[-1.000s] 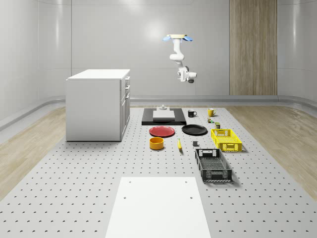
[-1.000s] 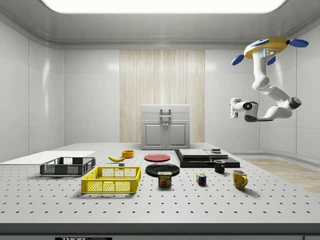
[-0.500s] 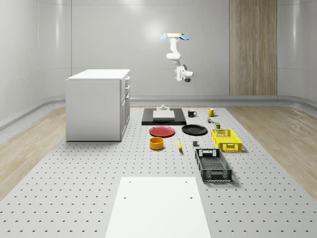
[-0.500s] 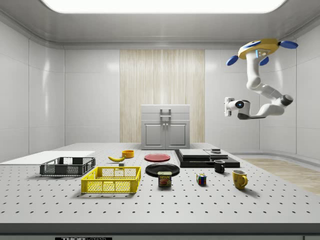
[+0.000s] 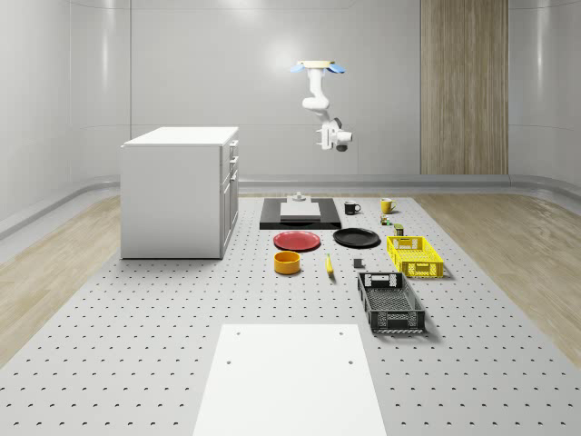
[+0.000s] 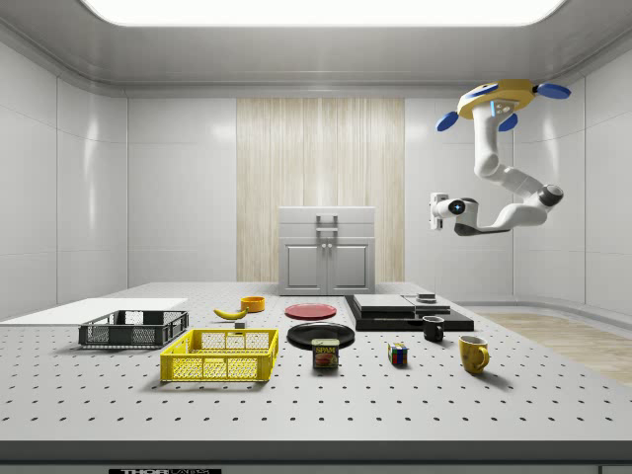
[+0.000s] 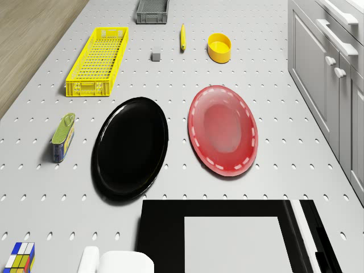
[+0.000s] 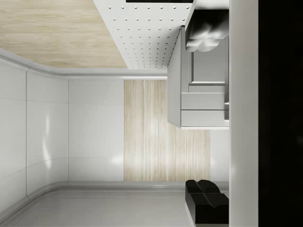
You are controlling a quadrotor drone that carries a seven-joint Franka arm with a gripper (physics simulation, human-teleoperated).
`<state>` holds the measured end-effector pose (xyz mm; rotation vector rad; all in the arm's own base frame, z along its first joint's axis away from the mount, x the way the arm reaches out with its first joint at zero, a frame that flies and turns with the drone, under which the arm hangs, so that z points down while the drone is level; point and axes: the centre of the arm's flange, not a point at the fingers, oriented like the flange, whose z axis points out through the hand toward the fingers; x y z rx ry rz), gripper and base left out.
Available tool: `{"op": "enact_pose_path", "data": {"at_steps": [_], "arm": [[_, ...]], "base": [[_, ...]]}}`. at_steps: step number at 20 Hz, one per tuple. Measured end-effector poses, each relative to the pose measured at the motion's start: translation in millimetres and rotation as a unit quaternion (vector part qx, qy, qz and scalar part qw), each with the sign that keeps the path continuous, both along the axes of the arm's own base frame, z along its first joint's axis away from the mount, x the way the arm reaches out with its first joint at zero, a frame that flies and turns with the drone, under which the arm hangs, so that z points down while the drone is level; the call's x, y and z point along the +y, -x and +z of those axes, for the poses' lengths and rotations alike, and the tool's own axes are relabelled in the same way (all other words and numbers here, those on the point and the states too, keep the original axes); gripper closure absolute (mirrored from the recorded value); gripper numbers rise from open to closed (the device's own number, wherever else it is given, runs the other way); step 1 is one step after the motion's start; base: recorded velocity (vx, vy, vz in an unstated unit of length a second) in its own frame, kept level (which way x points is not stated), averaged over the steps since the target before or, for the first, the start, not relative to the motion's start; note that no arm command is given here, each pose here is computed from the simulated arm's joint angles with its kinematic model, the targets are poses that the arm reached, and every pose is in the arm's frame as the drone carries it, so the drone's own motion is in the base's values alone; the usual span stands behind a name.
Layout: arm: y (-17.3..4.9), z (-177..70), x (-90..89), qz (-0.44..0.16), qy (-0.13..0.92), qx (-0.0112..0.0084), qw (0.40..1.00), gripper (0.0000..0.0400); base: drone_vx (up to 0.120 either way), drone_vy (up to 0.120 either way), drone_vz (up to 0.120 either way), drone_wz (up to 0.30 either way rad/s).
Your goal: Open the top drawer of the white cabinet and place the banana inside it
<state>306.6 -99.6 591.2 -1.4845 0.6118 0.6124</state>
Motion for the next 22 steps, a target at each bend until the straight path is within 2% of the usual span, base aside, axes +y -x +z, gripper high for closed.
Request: {"op": "enact_pose_path", "data": {"at_steps": [2,22], "arm": [[0.0,0.0,0.0,0.000,0.000,0.0000,1.000,0.0000],[0.0,-0.1,-0.1,0.000,0.000,0.0002,1.000,0.0000]], "base": [[0.120,-0.020,0.000,0.000],[0.120,-0.120,0.000,0.000]]}}
